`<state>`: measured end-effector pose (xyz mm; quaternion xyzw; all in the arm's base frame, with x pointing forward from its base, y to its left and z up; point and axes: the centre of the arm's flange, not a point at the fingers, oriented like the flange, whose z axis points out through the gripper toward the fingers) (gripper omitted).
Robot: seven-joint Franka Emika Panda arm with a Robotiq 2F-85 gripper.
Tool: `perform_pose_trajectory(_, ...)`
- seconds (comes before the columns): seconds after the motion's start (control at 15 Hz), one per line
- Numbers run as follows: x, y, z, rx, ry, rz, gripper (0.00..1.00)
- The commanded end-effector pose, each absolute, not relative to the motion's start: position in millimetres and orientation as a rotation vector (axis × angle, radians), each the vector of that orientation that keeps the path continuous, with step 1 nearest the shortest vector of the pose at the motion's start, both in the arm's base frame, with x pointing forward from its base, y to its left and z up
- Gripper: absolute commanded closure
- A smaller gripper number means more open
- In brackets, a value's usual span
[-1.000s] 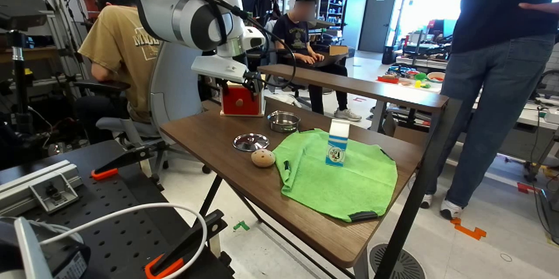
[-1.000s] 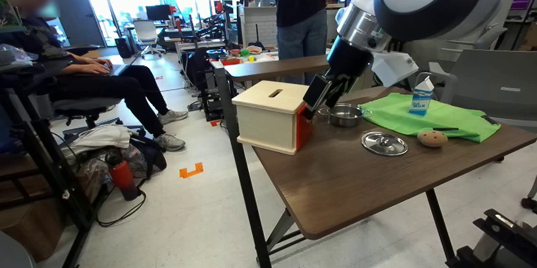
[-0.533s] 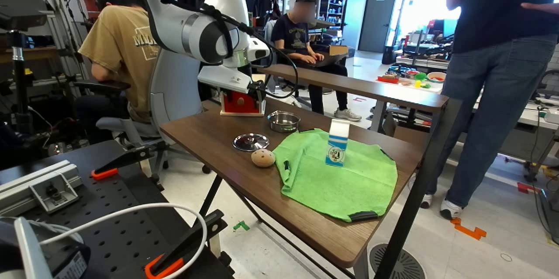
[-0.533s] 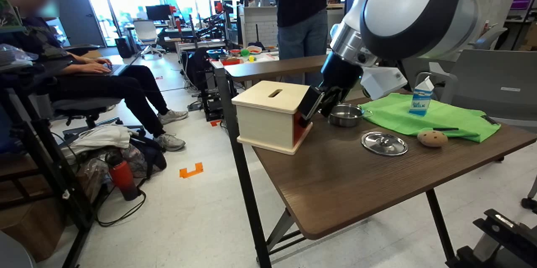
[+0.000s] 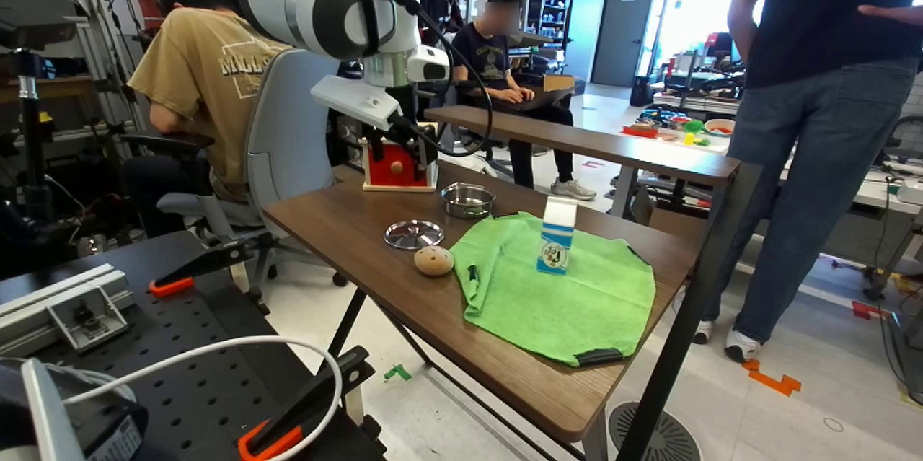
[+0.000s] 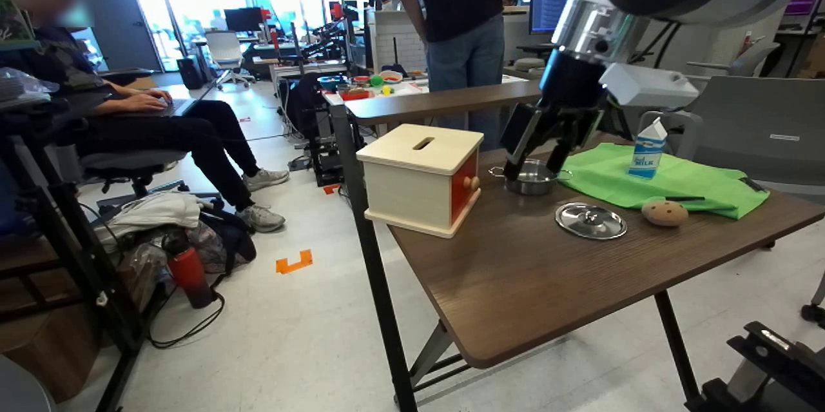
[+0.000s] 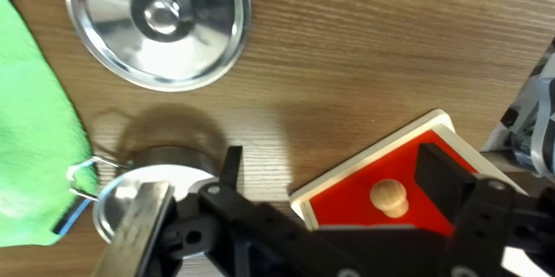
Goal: Remove the brown plushy from the drawer, put it on the table, and then close the drawer
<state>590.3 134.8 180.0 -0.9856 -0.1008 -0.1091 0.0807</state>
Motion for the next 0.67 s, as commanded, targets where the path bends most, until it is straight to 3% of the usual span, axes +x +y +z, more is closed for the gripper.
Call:
perform_pose_trajectory(0.0,542.1,93.1,235.8,-3.015,-0.043,-0.193,0.00)
perform_pose_trajectory(0.27,521.8,68.7,257.5,-3.015,0.127,-0.051,0.00)
perform_pose_trajectory(0.33,540.4,75.1,237.5,-3.015,0.048,-0.131,0.00)
perform_pose_trajectory(0.6,527.8,68.0,248.1,-3.025,0.098,-0.076,0.00)
